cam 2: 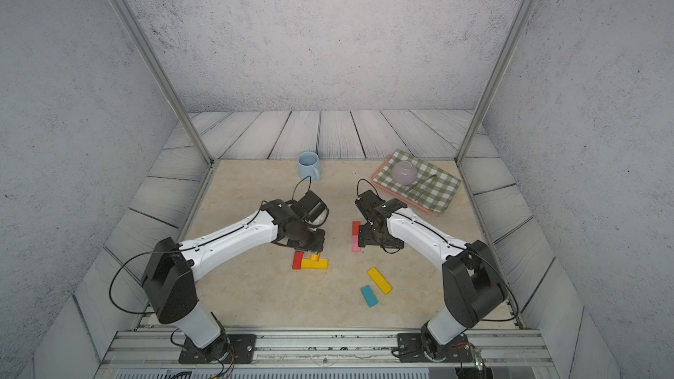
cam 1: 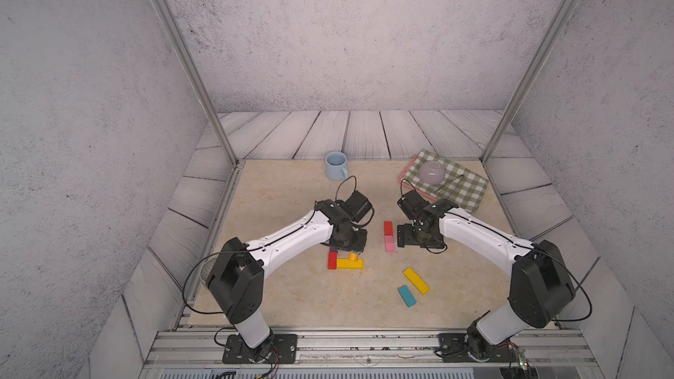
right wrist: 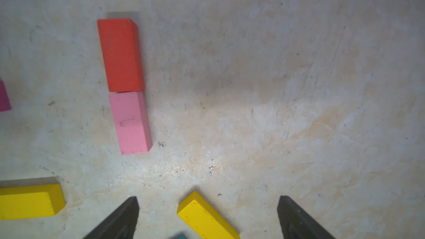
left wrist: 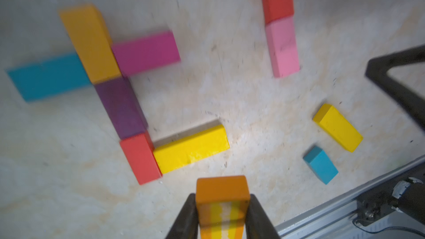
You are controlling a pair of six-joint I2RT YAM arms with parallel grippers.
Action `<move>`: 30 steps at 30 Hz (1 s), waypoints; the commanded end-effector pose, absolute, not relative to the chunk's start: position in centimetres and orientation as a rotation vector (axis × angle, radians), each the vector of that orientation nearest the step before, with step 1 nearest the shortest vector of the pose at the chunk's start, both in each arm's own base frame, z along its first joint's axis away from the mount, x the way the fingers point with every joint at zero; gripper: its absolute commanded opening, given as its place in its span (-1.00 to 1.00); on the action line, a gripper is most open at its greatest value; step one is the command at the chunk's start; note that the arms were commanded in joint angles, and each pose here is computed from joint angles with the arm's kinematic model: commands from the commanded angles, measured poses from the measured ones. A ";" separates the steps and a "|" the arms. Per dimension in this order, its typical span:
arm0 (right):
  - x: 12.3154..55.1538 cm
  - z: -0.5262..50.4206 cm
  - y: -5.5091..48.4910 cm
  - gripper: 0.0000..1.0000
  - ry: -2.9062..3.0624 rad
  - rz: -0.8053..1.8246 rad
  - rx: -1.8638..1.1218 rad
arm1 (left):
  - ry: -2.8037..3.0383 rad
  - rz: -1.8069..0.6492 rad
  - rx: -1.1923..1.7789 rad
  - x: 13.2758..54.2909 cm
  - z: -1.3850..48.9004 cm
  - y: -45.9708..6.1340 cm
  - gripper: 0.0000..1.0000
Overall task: Assemble the letter t with building blocks
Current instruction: Pick up the building block from the center of the board, then assemble the building block at the center of the board.
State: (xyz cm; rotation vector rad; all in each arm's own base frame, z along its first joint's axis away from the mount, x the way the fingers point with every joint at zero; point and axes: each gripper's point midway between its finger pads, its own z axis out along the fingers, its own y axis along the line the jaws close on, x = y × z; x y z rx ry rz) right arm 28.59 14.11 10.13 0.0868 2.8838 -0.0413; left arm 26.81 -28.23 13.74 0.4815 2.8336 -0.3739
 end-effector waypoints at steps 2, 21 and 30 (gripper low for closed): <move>30.6 11.1 13.3 0.92 2.874 0.018 0.076 | 2.795 -0.282 0.685 31.1 13.9 -26.2 -0.50; 33.9 10.4 12.8 0.96 2.937 0.194 -0.088 | 2.600 -0.227 1.004 40.4 9.2 -29.8 -0.43; 33.6 9.9 12.5 0.96 2.938 0.228 -0.037 | 2.290 -0.480 1.411 38.7 11.8 -33.5 -0.40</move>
